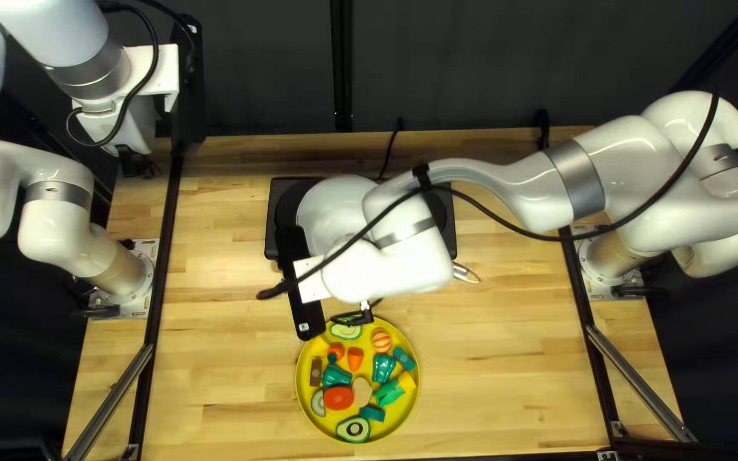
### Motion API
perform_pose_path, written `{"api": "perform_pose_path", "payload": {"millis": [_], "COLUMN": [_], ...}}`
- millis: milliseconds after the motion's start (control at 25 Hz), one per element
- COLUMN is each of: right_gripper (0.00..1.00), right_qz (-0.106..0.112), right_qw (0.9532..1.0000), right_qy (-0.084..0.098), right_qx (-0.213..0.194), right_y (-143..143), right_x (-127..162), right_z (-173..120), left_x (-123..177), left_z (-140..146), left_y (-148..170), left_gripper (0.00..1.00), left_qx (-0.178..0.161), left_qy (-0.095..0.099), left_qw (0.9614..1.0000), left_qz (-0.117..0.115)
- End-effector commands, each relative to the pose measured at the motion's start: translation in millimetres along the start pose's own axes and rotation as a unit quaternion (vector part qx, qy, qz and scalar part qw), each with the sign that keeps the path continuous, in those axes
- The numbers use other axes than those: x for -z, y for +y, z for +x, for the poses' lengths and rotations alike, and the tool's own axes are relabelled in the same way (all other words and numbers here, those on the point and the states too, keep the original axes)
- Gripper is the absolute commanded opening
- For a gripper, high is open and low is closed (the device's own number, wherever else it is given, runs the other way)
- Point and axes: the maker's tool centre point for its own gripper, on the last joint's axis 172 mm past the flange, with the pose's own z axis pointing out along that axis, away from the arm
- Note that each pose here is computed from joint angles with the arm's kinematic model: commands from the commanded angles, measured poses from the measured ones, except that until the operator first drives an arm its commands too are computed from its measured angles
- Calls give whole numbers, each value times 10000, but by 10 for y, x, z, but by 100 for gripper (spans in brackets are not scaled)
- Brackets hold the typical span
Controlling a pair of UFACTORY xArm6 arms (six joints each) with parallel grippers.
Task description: Pick up a pot and place it onto the stove surface, add food to pot
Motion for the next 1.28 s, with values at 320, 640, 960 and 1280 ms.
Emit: {"api": "perform_pose_path", "payload": {"millis": [320, 640, 960, 1280], "right_gripper": [0, 0, 0, 0], "right_qz": [9, 9, 20, 83], "right_qw": [9999, 9999, 9998, 9997], "right_qy": [85, 85, -17, -26], "right_qx": [114, 114, 197, 213], "right_y": [220, 220, 240, 331], "right_x": [-229, -229, -258, -395], "right_z": [187, 187, 134, 170], "left_x": [0, 0, 0, 0], "left_z": [0, 0, 0, 0], "left_y": [0, 0, 0, 0], "left_gripper": [100, 100, 100, 100], "left_qx": [0, 0, 0, 0], "left_qy": [0, 0, 0, 0], "left_qw": [10000, 10000, 10000, 10000], "left_qz": [0, 0, 0, 0]}}
